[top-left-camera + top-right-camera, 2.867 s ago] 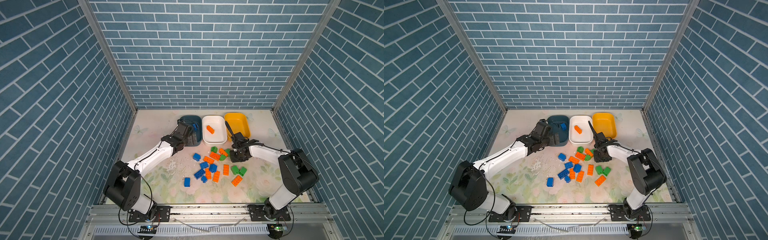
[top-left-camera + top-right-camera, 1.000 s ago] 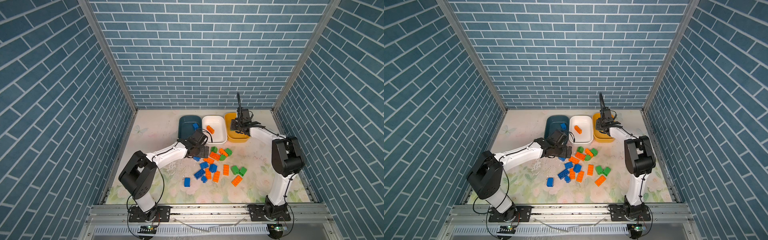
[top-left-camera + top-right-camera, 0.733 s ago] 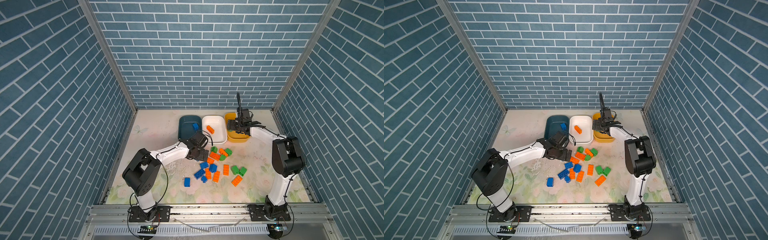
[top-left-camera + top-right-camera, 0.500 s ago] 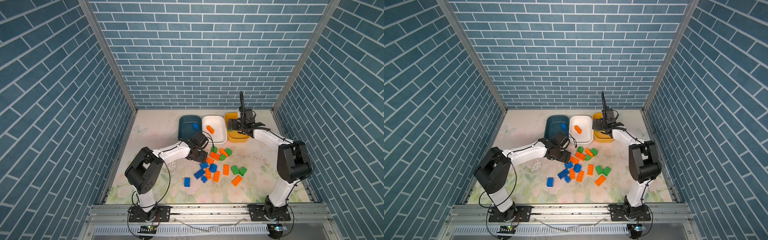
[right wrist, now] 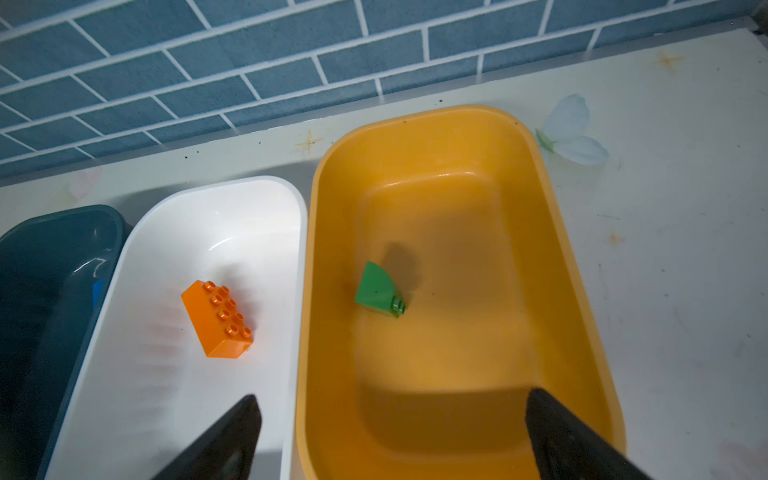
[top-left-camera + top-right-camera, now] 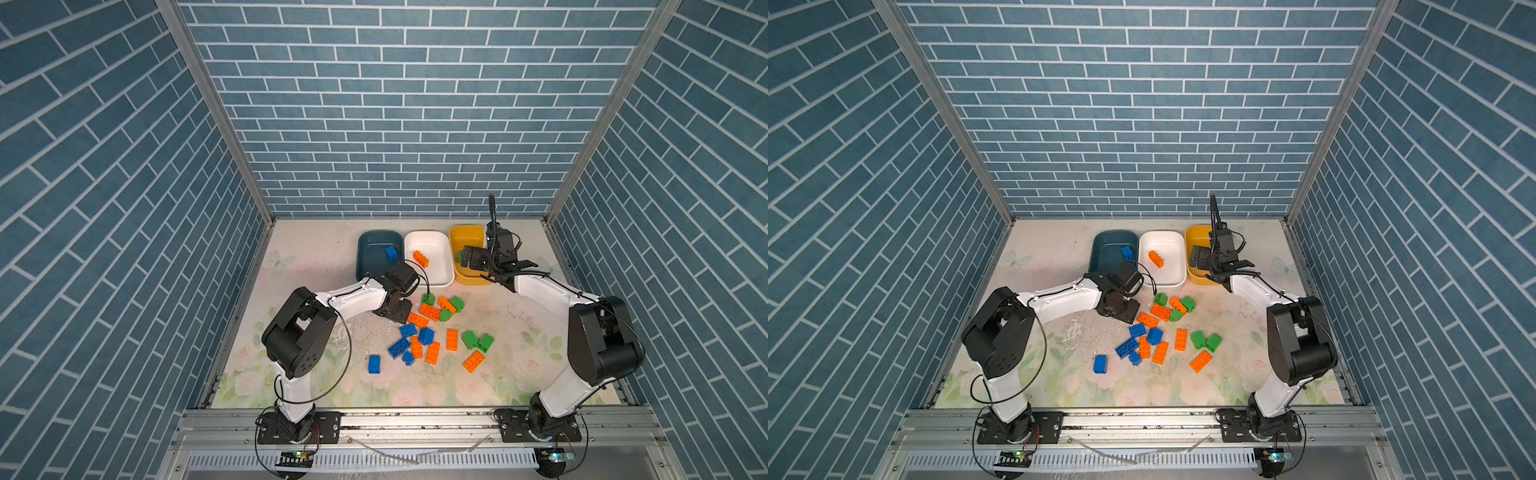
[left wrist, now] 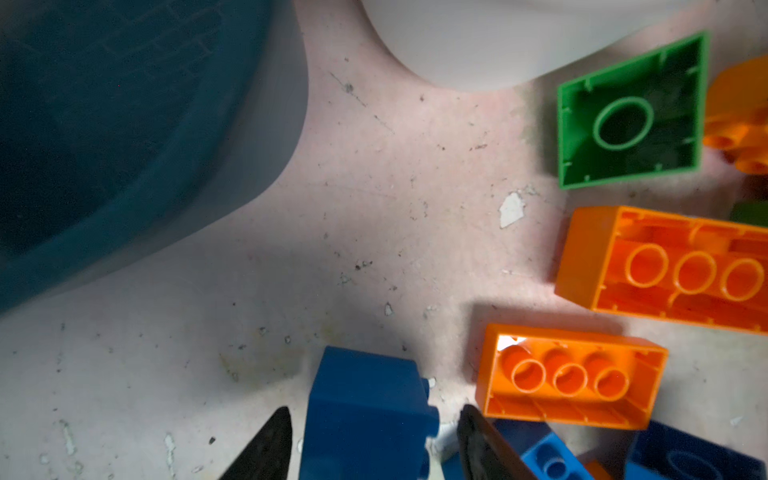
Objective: Sort the legos into containers by color
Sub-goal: 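Drop the green brick into the yellow tub while the left gripper reaches for blue, then close the left gripper on a blue brick while the right gripper withdraws, then carry the blue brick with the left gripper and drop it into the teal tub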
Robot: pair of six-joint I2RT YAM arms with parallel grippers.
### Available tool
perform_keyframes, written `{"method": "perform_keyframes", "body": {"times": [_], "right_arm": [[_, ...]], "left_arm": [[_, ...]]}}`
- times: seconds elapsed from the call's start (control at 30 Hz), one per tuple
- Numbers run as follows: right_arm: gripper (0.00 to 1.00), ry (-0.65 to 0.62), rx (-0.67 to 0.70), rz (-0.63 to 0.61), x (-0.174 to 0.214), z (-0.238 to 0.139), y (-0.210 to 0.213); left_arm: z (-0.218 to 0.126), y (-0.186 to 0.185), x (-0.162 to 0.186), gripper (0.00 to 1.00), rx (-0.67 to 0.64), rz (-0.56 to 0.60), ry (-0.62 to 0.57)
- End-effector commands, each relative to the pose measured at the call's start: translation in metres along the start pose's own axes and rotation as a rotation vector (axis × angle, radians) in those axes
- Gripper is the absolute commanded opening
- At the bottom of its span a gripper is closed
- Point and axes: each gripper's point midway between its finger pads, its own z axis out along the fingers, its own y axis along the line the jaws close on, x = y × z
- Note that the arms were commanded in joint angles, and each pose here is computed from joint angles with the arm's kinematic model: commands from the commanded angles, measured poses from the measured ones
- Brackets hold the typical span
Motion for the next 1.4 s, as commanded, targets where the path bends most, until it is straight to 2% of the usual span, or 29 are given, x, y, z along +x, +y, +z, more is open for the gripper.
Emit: {"method": "perform_keyframes", "body": {"times": [0.0, 0.17, 0.27, 0.57, 0.77, 1.03, 1.2, 1.37], "right_arm": [[0.99, -0.080, 0.006, 0.067, -0.009, -0.025, -0.006], [0.99, -0.134, 0.129, 0.067, 0.007, -0.058, -0.040], [0.99, -0.163, 0.169, 0.080, 0.012, -0.071, -0.053], [0.99, -0.112, 0.053, 0.012, 0.024, -0.076, -0.035], [0.99, -0.096, -0.003, -0.032, 0.023, -0.073, -0.022], [0.99, -0.062, -0.021, -0.030, 0.026, -0.070, -0.016], [0.99, -0.065, -0.063, -0.020, 0.025, -0.068, -0.006], [0.99, -0.053, -0.110, -0.028, 0.027, -0.067, 0.006]], "left_arm": [[0.007, 0.000, 0.002, 0.61, 0.010, 0.015, 0.031], [0.015, 0.003, 0.001, 0.57, -0.013, 0.007, 0.039], [0.020, 0.001, 0.003, 0.48, -0.005, -0.002, 0.048], [0.006, 0.005, -0.006, 0.28, -0.010, -0.063, -0.035], [-0.019, 0.010, -0.016, 0.23, -0.012, -0.097, -0.132], [-0.059, 0.017, -0.046, 0.22, 0.003, -0.159, -0.264], [-0.066, 0.034, -0.072, 0.22, -0.012, -0.240, -0.311], [-0.055, 0.061, -0.097, 0.22, 0.000, -0.388, -0.307]]}}
